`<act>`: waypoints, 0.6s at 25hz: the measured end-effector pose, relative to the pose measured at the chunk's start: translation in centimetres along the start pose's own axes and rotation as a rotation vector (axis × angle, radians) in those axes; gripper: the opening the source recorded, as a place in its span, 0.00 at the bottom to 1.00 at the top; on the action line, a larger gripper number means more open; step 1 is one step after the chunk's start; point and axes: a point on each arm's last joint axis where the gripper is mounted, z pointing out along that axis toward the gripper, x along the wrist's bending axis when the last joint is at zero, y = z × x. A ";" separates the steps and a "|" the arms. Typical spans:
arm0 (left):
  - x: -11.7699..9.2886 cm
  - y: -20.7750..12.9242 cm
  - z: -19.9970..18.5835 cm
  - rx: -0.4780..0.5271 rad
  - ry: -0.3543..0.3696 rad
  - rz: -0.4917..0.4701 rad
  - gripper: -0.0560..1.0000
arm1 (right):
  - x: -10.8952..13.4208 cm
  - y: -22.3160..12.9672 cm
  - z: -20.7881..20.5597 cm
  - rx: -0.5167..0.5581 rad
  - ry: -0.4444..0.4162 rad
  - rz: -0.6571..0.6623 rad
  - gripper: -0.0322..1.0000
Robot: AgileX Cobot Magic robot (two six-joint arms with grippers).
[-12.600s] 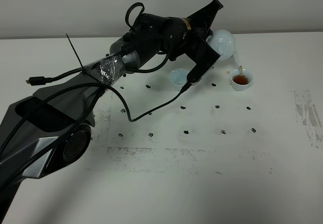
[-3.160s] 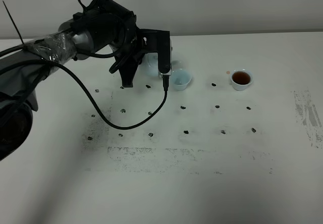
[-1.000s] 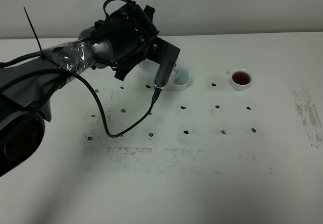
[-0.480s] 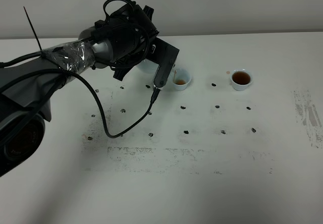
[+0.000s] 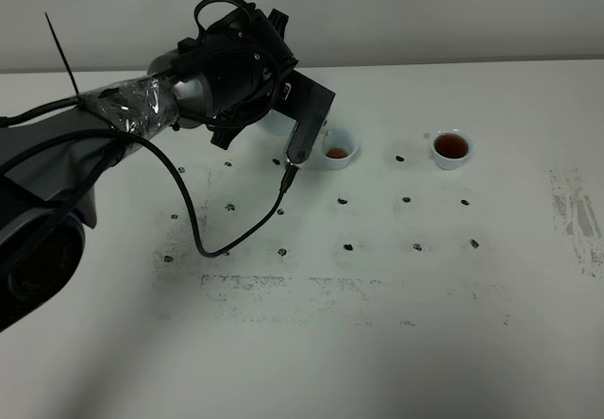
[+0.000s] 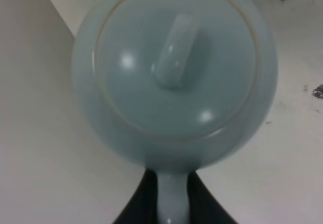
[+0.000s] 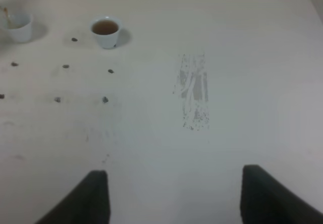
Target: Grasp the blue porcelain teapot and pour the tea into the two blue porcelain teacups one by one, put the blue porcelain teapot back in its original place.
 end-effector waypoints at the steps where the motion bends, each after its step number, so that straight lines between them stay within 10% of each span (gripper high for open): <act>1: 0.1 0.2 -0.1 -0.006 0.009 0.002 0.09 | 0.0 0.0 0.0 0.000 0.000 0.000 0.59; 15: 0.4 0.8 -0.3 -0.025 0.039 0.048 0.09 | 0.0 0.0 0.0 0.000 0.000 0.000 0.59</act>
